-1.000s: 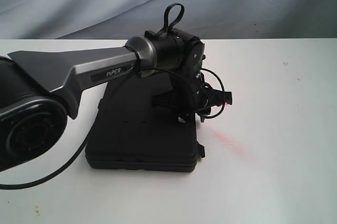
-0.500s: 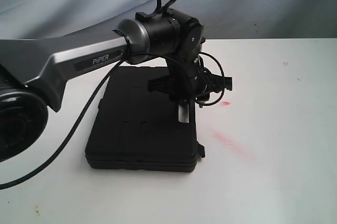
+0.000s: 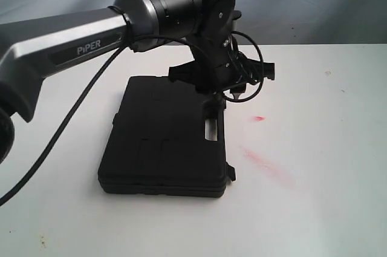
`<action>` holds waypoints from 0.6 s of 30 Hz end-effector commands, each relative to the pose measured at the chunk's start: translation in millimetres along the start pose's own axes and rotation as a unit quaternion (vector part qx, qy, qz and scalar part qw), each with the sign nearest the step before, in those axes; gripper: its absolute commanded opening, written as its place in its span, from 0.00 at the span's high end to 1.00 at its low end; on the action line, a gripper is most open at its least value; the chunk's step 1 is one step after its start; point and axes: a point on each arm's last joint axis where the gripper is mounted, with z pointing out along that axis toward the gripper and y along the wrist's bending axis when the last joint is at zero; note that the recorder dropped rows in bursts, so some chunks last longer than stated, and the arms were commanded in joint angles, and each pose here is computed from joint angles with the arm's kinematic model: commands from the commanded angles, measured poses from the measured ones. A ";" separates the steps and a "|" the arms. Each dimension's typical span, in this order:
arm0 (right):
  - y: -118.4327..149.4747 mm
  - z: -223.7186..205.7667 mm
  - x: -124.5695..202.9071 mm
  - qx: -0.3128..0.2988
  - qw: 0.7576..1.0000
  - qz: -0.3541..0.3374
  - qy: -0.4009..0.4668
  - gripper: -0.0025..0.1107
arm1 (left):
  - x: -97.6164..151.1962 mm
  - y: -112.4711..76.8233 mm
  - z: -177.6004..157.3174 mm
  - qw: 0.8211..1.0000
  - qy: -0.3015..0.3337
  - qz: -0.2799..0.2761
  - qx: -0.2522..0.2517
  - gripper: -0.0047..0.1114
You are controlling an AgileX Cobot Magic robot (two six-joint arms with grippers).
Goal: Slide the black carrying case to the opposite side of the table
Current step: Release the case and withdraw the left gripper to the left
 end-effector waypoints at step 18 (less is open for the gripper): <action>-0.3 -0.3 0.7 0.002 1.000 0.003 -0.002 0.98 | 53.8 56.5 -89.4 0.995 -0.086 0.009 0.042 0.63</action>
